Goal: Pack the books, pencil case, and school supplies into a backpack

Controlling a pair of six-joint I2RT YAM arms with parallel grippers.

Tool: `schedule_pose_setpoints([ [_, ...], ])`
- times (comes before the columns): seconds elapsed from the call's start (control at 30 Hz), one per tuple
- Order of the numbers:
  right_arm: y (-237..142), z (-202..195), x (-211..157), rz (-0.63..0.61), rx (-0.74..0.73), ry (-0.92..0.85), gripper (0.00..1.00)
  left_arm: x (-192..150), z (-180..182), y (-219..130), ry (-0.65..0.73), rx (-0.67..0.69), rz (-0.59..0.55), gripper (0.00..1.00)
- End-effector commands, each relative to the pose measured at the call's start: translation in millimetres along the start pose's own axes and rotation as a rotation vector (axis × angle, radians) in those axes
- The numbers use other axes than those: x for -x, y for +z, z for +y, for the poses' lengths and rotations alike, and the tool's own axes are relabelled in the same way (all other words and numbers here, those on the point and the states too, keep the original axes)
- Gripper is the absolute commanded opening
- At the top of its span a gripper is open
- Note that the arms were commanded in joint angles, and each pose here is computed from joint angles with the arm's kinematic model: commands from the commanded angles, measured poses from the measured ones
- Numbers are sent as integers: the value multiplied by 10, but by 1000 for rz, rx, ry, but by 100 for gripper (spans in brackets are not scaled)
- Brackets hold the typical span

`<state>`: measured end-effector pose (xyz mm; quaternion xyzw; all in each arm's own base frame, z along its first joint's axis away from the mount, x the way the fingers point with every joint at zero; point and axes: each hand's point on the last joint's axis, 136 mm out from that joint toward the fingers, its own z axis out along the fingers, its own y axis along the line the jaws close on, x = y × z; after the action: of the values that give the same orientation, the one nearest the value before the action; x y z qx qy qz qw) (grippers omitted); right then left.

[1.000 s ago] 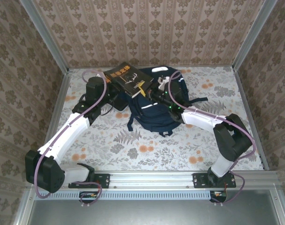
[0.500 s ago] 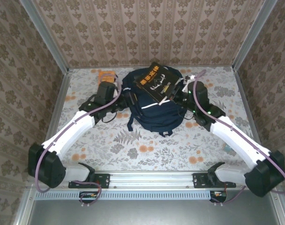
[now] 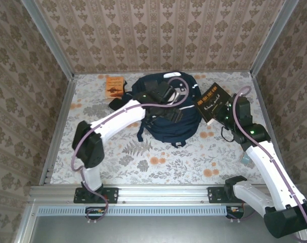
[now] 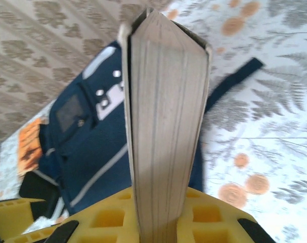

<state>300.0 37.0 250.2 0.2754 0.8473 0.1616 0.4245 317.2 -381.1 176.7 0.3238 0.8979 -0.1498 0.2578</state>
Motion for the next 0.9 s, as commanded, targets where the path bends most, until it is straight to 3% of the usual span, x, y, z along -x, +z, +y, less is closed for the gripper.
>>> schedule_pose_setpoints([
  [0.0, -123, -166, 85, -40, -43, -4, 3, -80, 110, 142, 183, 100, 108, 79],
  [0.3, -195, -355, 97, -47, -79, 31, 3, -132, 24, 646, 335, 50, 251, 77],
  [0.6, -156, -345, 41, -27, -59, 59, 3, -159, 192, 853, 385, 143, 287, 75],
  [0.77, -125, -331, 9, -16, -46, 72, 3, -32, 275, 849, 407, 204, 248, 67],
  [0.87, -133, -335, 12, -18, -48, 74, 3, 14, 263, 824, 412, 208, 233, 57],
])
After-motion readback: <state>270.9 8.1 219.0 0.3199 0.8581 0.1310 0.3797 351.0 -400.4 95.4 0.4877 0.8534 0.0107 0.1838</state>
